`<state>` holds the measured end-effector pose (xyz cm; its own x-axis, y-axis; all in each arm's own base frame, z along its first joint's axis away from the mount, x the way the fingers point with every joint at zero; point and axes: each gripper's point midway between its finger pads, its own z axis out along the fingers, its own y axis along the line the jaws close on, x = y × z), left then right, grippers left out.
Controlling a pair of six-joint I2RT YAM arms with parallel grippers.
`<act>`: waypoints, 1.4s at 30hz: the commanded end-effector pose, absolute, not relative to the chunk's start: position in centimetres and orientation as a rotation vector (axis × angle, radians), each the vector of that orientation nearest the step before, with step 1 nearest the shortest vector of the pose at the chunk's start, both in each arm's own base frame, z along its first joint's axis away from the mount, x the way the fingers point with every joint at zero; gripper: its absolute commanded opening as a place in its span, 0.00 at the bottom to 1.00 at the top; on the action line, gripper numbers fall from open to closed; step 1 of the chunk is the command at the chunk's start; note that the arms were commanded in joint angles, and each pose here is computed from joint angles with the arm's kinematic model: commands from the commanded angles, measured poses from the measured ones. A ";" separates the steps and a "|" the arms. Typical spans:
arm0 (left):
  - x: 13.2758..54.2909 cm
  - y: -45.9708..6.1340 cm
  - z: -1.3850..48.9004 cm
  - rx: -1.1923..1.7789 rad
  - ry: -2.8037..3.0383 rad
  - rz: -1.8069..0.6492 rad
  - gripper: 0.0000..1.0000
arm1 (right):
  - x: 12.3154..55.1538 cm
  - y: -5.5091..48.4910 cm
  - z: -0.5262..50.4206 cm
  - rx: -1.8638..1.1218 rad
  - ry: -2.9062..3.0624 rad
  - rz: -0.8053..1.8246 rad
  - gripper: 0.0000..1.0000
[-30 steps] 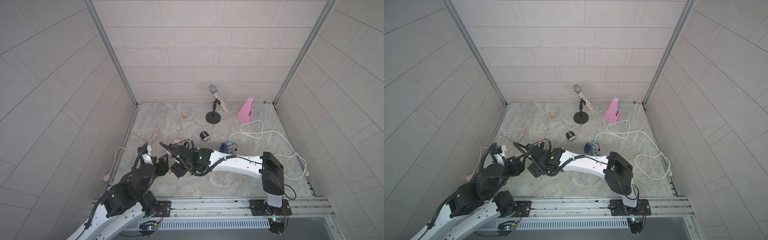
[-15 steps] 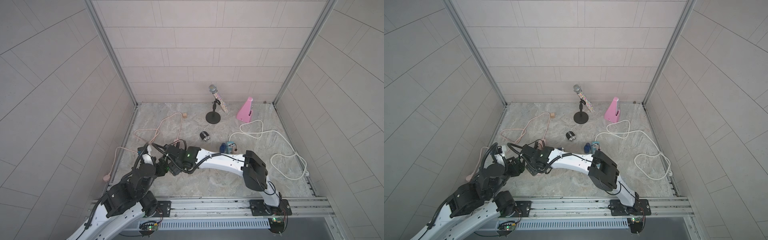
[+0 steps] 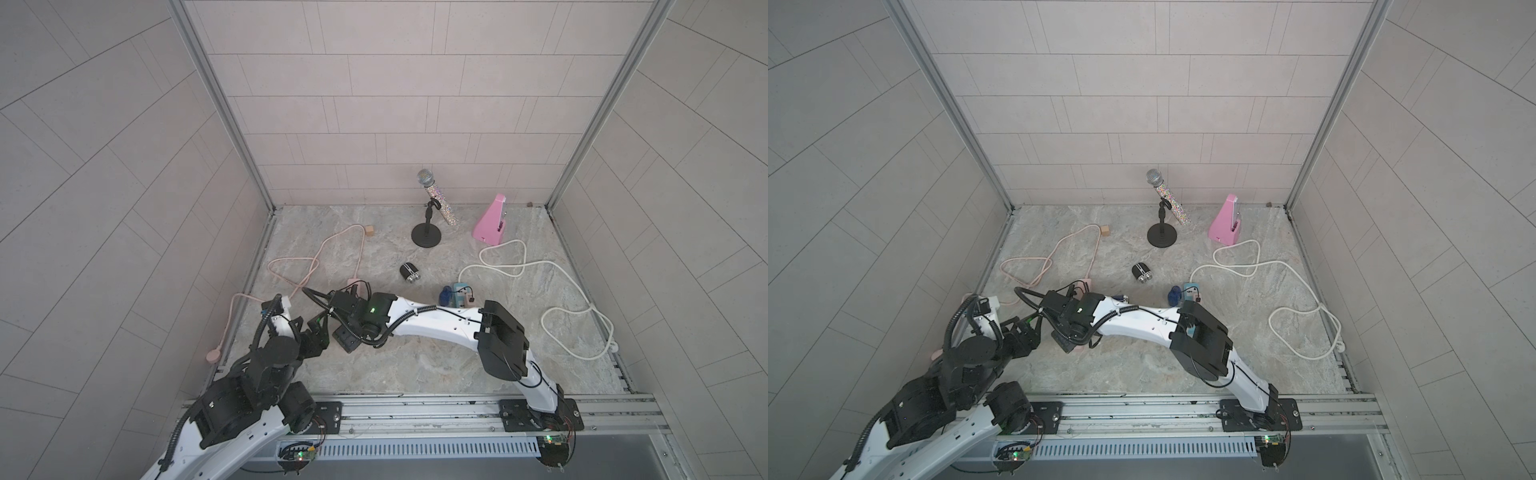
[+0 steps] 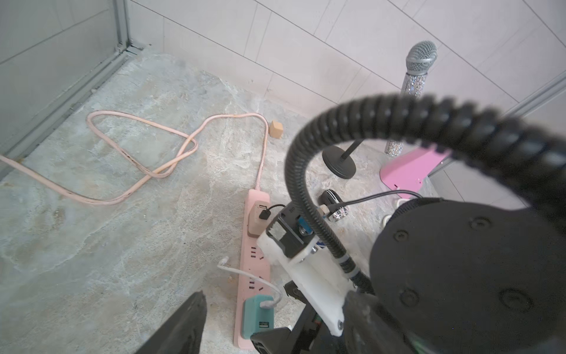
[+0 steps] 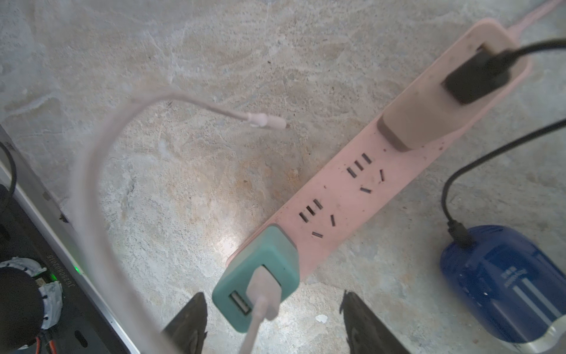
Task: Unplug the electric shaver
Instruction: Adjust the socket at the center of the board.
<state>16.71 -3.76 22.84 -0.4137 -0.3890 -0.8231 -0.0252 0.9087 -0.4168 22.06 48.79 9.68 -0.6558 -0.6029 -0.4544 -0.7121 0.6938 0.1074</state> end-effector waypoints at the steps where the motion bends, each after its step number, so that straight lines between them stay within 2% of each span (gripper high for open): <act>1: 15.9 -0.9 23.4 -0.376 1.935 -0.329 0.74 | 22.0 49.2 9.2 -0.978 2.547 0.414 0.72; 21: 15.4 0.1 23.5 -0.428 1.891 -0.351 0.73 | 24.1 49.0 8.2 -0.932 2.557 0.352 0.65; 32: 15.5 -0.1 23.4 -0.423 1.892 -0.358 0.73 | 24.6 47.2 8.5 -0.942 2.552 0.262 0.44; 36: 15.6 -0.3 23.2 -0.415 1.898 -0.360 0.73 | 24.8 45.5 8.8 -0.946 2.538 0.185 0.39; 42: 16.1 -1.4 22.8 -0.392 1.925 -0.365 0.73 | 25.2 42.6 8.5 -0.942 2.533 0.064 0.37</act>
<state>15.68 -0.92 23.11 -0.3530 -0.4435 -0.8238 -0.0993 0.8933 -0.4383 23.66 46.36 8.25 -0.6717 -0.5969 -0.4389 -0.6735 0.7387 0.0262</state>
